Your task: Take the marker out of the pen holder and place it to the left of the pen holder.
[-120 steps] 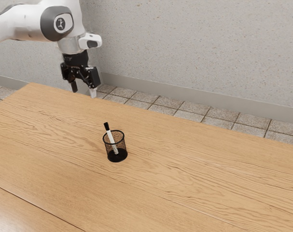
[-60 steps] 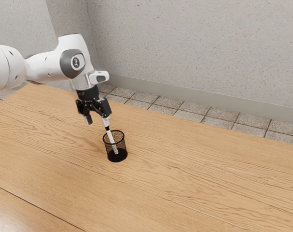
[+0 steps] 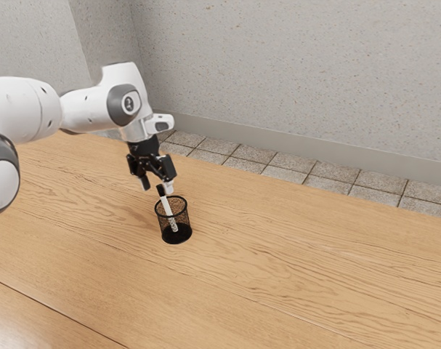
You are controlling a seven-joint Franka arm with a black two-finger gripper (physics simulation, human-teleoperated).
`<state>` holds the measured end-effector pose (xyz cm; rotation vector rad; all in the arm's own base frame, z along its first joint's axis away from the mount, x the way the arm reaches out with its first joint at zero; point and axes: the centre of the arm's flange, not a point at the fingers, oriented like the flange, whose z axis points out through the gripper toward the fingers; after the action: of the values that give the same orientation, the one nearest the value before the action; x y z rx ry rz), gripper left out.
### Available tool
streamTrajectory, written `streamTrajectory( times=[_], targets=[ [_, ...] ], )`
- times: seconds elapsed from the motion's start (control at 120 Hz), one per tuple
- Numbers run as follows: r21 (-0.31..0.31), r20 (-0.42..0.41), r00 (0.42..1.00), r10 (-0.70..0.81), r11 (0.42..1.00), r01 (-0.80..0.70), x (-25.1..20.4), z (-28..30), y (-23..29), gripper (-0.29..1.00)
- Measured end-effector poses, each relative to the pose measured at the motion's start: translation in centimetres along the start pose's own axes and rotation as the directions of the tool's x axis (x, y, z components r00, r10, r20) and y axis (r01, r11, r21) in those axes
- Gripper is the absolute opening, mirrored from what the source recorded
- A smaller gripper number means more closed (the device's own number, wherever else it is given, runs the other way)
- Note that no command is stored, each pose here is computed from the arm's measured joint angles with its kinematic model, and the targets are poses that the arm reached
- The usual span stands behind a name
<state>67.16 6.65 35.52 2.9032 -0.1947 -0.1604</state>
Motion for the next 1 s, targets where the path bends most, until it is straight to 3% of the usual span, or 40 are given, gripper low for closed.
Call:
streamTrajectory(
  times=[0.2,0.425,0.55,0.683,0.8,0.917,1.0],
  targets=[
    [-0.019,0.008,1.000,0.009,1.000,-0.009,0.4,1.3,-0.2,0.69],
    [-0.026,-0.010,1.000,0.028,0.999,-0.029,0.8,0.6,0.2,0.16],
    [-0.029,-0.009,0.999,0.034,0.999,-0.035,0.8,0.5,0.3,0.03],
    [-0.025,-0.010,0.999,0.042,0.999,-0.042,0.6,0.0,0.5,-0.02],
    [0.006,-0.061,0.995,0.075,0.997,-0.074,-1.3,-7.2,2.3,-0.05],
    [0.079,-0.104,0.989,0.108,0.992,-0.100,-4.8,-16.6,3.9,-0.06],
    [0.134,-0.051,0.992,0.113,0.985,-0.105,-5.8,-19.3,3.9,-0.06]
  ],
)
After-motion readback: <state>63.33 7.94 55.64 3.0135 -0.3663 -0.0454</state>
